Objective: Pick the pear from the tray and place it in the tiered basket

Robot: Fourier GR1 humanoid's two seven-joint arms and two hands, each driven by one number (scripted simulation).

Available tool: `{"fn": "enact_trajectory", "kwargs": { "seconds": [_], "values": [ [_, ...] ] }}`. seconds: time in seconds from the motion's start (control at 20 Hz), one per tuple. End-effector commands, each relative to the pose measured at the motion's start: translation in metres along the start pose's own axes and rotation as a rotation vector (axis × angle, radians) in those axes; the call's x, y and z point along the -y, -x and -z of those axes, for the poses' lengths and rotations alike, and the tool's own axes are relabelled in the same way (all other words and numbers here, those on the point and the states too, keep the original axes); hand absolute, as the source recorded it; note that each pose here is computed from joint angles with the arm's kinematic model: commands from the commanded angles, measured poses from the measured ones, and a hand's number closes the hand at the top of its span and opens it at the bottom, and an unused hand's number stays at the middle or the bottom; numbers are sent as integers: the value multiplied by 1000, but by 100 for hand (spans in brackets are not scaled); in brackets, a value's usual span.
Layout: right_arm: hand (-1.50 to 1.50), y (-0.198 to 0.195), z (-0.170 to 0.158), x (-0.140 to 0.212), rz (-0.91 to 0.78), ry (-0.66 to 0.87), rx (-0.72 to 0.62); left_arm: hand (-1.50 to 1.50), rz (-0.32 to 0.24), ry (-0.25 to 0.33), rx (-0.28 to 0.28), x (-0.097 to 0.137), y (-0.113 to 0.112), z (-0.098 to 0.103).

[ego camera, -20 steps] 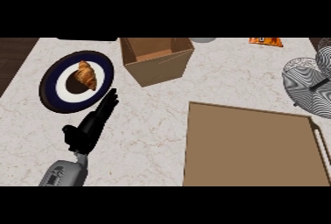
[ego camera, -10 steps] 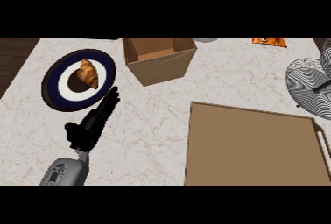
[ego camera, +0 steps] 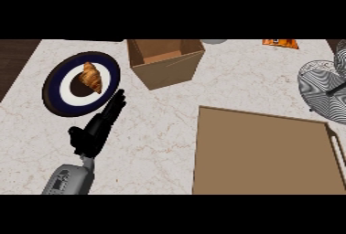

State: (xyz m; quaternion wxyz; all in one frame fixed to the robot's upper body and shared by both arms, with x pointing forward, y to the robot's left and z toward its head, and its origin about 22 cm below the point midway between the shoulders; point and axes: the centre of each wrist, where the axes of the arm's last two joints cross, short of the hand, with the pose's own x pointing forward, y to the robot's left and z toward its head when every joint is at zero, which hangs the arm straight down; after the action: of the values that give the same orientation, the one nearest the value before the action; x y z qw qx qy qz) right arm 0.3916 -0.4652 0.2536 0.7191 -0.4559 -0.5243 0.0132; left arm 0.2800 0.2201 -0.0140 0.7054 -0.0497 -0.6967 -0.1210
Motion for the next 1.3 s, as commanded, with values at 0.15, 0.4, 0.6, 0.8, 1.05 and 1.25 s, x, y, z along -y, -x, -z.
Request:
{"fn": "enact_trajectory", "kwargs": {
  "seconds": [0.15, 0.4, 0.6, 0.8, 1.05, 1.25],
  "values": [
    [150, -5, 6, -9, 223, -102, -140, 0, -9, 3, 8, 1, 8, -4],
    [-150, 0, 7, -21, 344, -199, -273, 0, -8, -5, -8, 6, 4, -9],
    [-150, -4, 7, -6, 451, -129, -237, 0, -3, -20, 11, 0, 2, -1],
    [-150, -4, 7, 12, 424, 100, -209, 0, -5, -14, -11, -11, 10, -15],
    [-150, 28, 6, 58, 388, 433, -235, 0, 2, -38, -14, -9, 2, -7],
    [-150, 56, 2, 88, 446, 568, -213, 0, 7, -41, -9, -19, 2, -9]
  ]
}}
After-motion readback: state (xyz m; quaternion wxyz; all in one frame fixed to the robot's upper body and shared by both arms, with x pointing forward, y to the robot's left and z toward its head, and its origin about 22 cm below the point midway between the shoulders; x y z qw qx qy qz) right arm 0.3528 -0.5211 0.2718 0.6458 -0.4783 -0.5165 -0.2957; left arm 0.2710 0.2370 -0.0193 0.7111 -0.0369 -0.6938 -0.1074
